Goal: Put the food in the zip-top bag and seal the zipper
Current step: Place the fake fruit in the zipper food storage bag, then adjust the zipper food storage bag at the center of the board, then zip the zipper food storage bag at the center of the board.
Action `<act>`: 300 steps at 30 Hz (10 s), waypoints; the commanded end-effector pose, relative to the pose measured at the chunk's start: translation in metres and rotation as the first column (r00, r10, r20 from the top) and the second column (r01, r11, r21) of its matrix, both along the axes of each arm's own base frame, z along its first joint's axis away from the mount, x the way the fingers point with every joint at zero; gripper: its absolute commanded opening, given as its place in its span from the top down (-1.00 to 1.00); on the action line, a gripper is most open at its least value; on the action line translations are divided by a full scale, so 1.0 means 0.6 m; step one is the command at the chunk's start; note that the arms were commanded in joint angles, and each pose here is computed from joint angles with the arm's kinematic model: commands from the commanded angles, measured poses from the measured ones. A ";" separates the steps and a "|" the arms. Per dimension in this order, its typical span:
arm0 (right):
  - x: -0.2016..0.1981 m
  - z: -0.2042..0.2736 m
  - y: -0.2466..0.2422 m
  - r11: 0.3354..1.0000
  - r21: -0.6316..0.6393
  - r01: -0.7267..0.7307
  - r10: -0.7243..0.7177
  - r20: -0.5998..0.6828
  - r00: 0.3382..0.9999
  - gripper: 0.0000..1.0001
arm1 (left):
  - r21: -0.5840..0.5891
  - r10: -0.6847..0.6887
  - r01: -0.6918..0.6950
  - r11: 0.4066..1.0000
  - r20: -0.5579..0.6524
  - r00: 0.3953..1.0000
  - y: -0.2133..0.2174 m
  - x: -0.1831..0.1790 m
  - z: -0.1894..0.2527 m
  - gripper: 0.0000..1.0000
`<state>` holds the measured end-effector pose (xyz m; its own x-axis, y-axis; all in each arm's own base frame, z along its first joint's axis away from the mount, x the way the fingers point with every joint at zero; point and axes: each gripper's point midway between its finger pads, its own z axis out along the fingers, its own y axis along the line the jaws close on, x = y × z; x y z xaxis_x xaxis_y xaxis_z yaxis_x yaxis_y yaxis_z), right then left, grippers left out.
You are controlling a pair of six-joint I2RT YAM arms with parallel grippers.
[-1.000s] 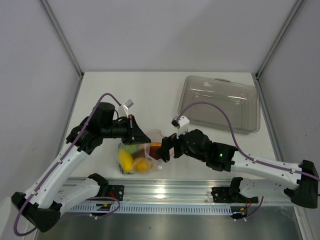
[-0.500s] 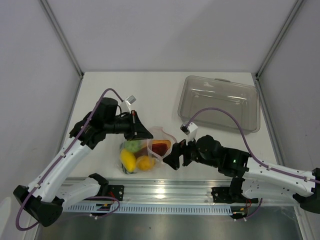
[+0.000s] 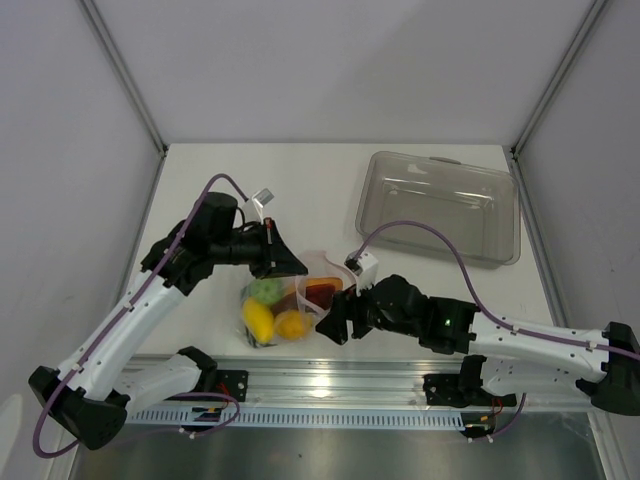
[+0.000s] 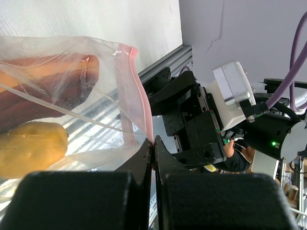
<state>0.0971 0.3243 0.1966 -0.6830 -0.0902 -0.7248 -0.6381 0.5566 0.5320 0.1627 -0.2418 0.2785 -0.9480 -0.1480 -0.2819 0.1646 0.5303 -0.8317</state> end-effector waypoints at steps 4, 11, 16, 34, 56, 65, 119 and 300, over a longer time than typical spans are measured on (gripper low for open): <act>0.018 0.028 0.019 0.995 0.076 0.060 -0.062 0.028 0.998 -0.12 | -0.061 0.003 0.001 0.998 0.074 0.997 -0.008 0.010 0.050 0.99; 0.036 0.029 0.016 0.989 0.075 0.127 -0.130 0.040 0.991 0.29 | -0.064 0.001 0.004 0.998 0.077 0.997 -0.008 0.008 0.050 0.99; 0.045 0.026 0.021 0.989 0.038 0.140 -0.142 0.053 0.989 0.81 | -0.065 0.003 0.002 0.998 0.083 0.997 -0.008 0.010 0.051 0.99; 0.102 0.185 0.003 0.952 -0.307 0.023 0.139 0.495 0.858 1.00 | 0.107 0.188 -0.217 0.970 0.231 0.954 0.064 0.048 0.056 0.99; 0.008 0.184 -0.003 0.883 -0.385 -0.270 0.439 0.470 0.766 1.00 | 0.315 0.279 -0.365 0.876 0.286 0.917 0.115 0.109 0.006 -0.08; 0.006 0.179 -0.005 0.872 -0.423 -0.245 0.446 0.483 0.753 1.00 | 0.305 0.243 -0.323 0.896 0.270 0.932 0.096 0.143 0.018 0.69; 0.117 0.208 -0.093 0.940 -0.271 -0.208 0.301 0.370 0.879 1.00 | 0.156 -0.201 0.171 0.973 0.936 0.289 0.017 -0.026 0.256 -0.75; 0.130 0.181 -0.100 0.931 0.233 -0.282 0.209 0.293 0.933 1.00 | 0.216 -0.543 0.575 0.789 0.682 0.490 -0.161 -0.004 0.099 0.34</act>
